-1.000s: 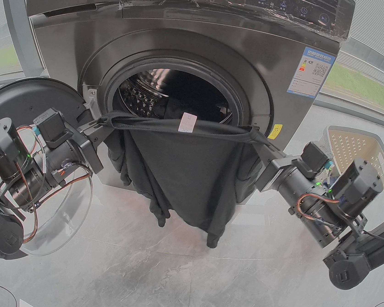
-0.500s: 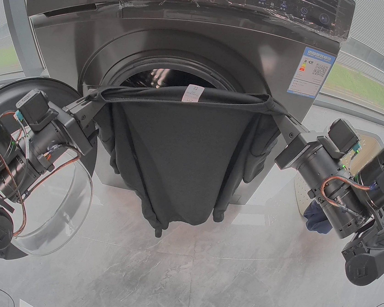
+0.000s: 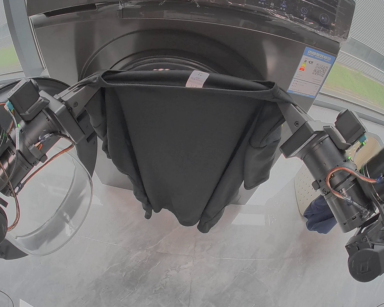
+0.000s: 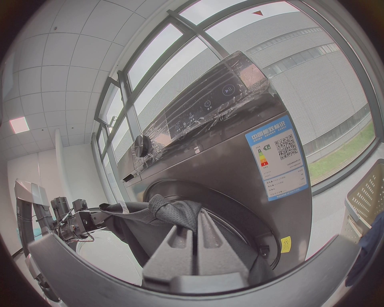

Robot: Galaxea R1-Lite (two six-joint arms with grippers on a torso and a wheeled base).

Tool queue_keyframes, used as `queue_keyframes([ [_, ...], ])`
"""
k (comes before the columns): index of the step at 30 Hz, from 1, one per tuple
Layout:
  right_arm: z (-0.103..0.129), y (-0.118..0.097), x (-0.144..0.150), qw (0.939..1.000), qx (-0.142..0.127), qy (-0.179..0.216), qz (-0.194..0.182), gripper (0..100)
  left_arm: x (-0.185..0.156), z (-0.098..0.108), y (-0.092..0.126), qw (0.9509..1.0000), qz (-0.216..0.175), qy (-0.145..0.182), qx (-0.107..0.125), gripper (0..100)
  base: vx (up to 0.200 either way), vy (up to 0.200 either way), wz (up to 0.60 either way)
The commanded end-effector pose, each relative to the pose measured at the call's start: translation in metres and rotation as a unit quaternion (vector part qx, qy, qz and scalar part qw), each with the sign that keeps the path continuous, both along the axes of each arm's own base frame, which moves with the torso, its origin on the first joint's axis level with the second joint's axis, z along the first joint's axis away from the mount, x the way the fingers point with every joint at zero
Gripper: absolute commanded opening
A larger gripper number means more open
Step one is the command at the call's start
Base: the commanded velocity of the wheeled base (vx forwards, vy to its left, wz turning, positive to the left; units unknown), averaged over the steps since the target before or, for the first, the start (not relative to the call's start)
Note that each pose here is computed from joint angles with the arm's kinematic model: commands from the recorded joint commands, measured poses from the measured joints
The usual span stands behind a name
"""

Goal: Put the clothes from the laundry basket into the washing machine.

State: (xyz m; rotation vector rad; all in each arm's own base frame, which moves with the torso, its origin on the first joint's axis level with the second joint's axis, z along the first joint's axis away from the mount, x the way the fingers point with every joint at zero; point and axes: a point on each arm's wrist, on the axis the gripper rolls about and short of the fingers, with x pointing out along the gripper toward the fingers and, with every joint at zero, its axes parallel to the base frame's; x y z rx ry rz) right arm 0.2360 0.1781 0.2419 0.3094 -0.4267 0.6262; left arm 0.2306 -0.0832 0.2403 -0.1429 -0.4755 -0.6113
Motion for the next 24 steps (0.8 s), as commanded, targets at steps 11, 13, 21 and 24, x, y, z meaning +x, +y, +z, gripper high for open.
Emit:
queue_keyframes([
  [11,0.004,-0.003,-0.002,1.0000,0.004,-0.004,-0.002,0,0.002,-0.006,-0.002,0.9999,-0.005,0.012,0.005,0,0.000,0.000,0.00],
  [13,-0.002,-0.003,-0.002,1.0000,-0.003,0.007,0.000,0,0.002,-0.013,-0.008,0.9995,-0.017,0.024,0.011,0,0.000,0.000,0.00],
  [21,-0.046,0.013,0.017,0.9967,-0.046,0.066,0.007,0,0.012,-0.033,-0.043,0.9957,-0.069,0.057,0.024,0,0.000,0.000,0.00],
  [24,-0.075,0.030,0.025,0.9922,-0.073,0.099,0.019,100,0.021,-0.032,-0.056,0.9950,-0.081,0.054,0.022,0,0.000,0.000,0.00],
])
